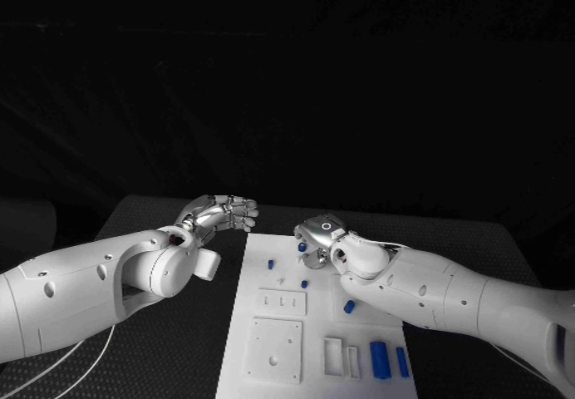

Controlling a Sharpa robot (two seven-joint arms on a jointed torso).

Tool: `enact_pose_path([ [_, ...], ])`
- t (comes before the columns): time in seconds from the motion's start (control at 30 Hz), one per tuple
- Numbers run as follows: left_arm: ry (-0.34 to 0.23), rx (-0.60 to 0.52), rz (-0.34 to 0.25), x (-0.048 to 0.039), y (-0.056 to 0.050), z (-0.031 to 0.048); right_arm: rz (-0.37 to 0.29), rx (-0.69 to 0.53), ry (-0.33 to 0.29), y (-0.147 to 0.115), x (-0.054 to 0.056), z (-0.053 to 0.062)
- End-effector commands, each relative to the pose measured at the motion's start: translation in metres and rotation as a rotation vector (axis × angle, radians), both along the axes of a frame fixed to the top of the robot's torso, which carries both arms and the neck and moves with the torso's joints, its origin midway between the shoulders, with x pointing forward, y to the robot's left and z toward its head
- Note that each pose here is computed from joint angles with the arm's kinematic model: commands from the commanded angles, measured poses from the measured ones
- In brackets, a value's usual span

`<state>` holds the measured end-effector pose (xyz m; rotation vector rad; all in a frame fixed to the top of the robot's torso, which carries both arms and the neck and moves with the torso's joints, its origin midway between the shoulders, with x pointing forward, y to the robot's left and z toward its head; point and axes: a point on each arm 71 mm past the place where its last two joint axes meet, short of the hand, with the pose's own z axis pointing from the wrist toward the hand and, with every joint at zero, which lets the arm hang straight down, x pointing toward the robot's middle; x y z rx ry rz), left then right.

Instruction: Assemble the parts on the task board

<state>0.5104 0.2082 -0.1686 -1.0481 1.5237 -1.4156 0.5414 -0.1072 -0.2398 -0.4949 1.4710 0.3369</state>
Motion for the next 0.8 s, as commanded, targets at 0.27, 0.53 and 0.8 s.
enact_pose_path([
  [0.27,-0.010,0.000,0.006,0.0024,0.005,0.0027,0.007,0.084,-0.047,-0.006,-0.005,0.020],
  [0.53,-0.012,0.001,0.019,0.0055,0.011,0.0021,-0.016,0.166,-0.063,-0.034,-0.002,0.066],
  [0.8,-0.015,0.005,0.017,0.0097,0.016,0.0011,-0.066,0.136,0.035,-0.079,-0.005,0.076],
])
